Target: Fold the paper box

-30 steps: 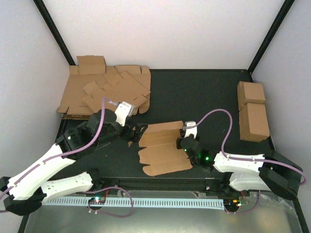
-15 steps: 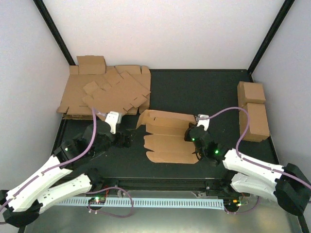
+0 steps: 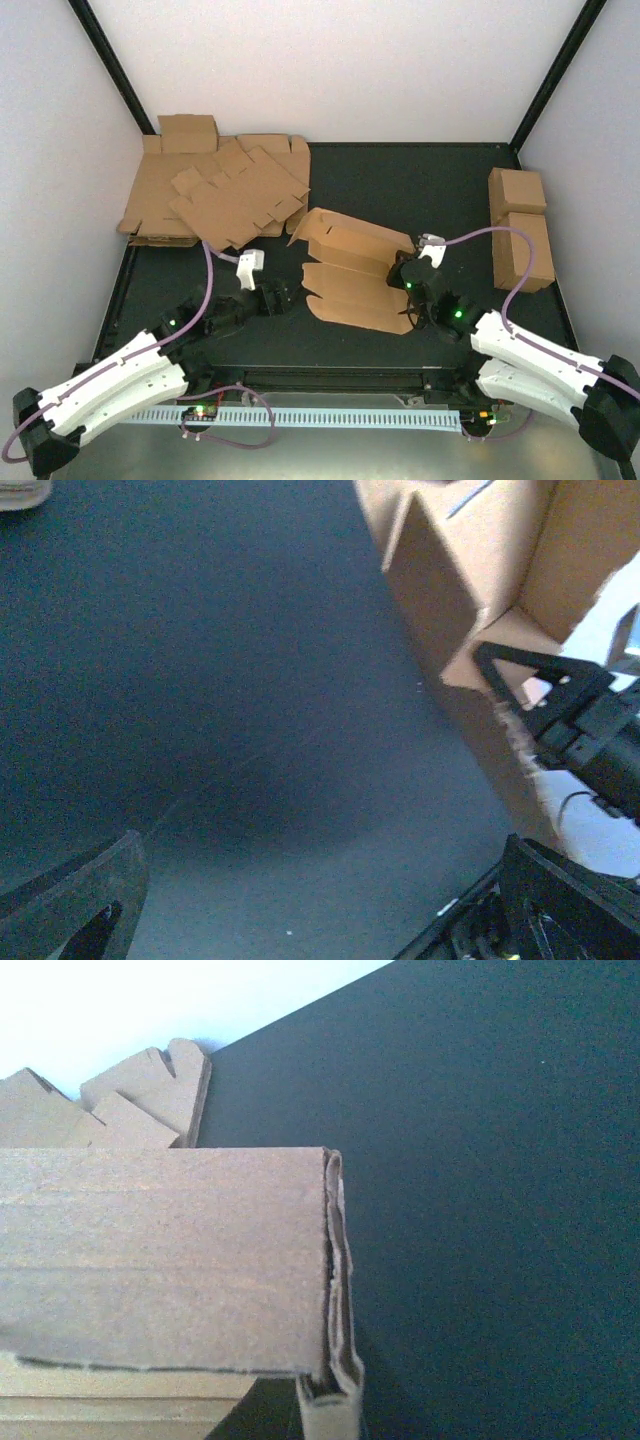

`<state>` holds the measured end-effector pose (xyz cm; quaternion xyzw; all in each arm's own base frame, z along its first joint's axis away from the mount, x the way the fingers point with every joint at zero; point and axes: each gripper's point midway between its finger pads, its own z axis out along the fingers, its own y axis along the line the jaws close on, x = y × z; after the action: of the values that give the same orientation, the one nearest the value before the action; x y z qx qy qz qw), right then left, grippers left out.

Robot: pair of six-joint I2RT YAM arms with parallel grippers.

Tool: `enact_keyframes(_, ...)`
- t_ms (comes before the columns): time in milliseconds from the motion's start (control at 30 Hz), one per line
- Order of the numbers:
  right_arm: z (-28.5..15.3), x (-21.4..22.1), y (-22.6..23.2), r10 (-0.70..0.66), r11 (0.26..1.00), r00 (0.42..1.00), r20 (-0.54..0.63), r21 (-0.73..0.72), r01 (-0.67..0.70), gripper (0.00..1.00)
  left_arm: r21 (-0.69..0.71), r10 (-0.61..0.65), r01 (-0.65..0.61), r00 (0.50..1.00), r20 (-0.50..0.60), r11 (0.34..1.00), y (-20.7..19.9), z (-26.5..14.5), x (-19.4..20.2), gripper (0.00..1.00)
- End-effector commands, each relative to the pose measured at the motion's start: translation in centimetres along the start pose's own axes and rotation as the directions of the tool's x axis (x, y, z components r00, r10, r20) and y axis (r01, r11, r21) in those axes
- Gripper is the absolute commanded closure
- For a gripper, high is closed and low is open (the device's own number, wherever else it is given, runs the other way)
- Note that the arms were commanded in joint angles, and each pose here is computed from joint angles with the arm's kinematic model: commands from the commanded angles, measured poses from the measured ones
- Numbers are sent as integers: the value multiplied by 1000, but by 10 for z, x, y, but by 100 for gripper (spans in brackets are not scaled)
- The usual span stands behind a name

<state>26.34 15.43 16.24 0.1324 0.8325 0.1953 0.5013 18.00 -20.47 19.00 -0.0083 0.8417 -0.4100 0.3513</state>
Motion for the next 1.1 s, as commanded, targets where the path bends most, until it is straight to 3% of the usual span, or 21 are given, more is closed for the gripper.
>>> enact_keyframes(0,1,-7,6,9,1000,1000,2,7,-9,98,199,-82,67,994,71,978,-47,-6,-27,1)
enact_keyframes(233,3,-10,7,-23,1000,999,45,-14,23,98,238,-143,111,982,123,965,-52,-17,-39,1)
enact_keyframes(367,6,-14,8,-63,998,994,92,-18,65,98,254,-233,210,970,63,944,-49,-11,-28,2)
enact_keyframes(567,13,-19,18,-143,989,981,133,-30,148,98,276,-260,267,964,-62,923,-58,6,-12,4)
enact_keyframes(733,20,-18,18,-166,986,977,132,-2,168,98,207,-275,300,951,-142,931,-53,23,1,21)
enact_keyframes(867,21,-17,19,-160,987,977,141,-10,163,98,120,-325,342,935,-143,932,-31,30,12,33)
enact_keyframes(967,23,-14,19,-163,986,977,135,-16,167,98,131,-344,359,930,-129,924,-26,30,15,54)
enact_keyframes(1067,25,-11,19,-166,985,977,131,-24,170,98,128,-355,370,927,-123,920,-21,31,16,69)
